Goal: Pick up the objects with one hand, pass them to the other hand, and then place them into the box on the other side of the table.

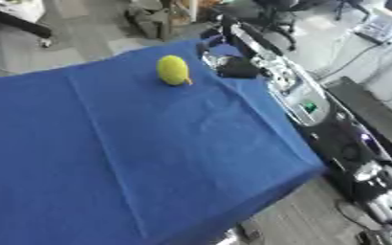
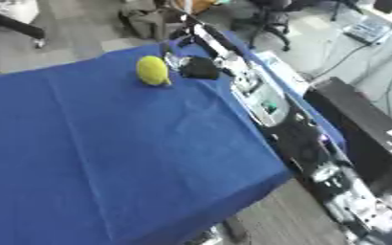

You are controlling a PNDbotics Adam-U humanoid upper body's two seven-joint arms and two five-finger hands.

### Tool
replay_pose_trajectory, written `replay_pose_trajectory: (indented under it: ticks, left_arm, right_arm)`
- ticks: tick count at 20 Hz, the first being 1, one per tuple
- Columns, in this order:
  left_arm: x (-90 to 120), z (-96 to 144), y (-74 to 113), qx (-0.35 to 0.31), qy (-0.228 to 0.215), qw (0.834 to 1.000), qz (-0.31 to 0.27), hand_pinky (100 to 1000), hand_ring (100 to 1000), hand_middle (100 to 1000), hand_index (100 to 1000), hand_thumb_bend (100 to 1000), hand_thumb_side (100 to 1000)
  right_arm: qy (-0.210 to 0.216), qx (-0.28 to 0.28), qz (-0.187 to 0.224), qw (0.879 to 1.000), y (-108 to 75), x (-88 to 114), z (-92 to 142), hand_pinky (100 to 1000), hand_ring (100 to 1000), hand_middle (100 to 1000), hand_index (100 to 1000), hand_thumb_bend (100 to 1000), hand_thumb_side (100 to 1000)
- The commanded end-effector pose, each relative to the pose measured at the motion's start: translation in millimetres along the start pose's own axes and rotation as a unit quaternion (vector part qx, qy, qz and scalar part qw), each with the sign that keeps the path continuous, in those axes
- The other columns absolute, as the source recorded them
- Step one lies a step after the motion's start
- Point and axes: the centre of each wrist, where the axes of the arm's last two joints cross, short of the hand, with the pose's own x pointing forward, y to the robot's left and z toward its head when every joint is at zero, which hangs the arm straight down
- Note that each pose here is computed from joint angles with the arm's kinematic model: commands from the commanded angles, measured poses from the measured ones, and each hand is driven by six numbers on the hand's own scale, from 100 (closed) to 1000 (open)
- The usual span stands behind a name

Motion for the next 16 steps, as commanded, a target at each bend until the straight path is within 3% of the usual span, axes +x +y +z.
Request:
replay_pose_trajectory:
  ticks: [1, 7, 11, 16]
  left_arm:
    - [15.5, 2.0, -20.0, -0.039, -0.041, 0.996, 0.076, 773, 679, 617, 852, 310, 572]
    - [34.2, 5.9, -60.6, -0.105, -0.081, 0.974, 0.181, 772, 665, 602, 848, 297, 604]
    - [43.5, 8.4, -75.5, -0.15, -0.096, 0.962, 0.206, 771, 656, 590, 844, 278, 641]
    - [48.2, 8.0, -80.3, -0.174, -0.11, 0.955, 0.212, 770, 644, 578, 840, 265, 658]
  right_arm:
    - [0.058, -0.022, 0.069, 0.996, -30.8, -36.5, 0.2, 770, 827, 940, 1000, 100, 283]
    - [0.162, -0.027, 0.113, 0.98, -36.9, -101.0, 19.4, 785, 840, 949, 1000, 100, 217]
    - [0.187, -0.039, 0.122, 0.974, -38.1, -118.5, 29.2, 787, 843, 948, 1000, 100, 215]
    - [0.191, -0.044, 0.113, 0.974, -33.2, -124.4, 31.3, 786, 843, 945, 1000, 100, 212]
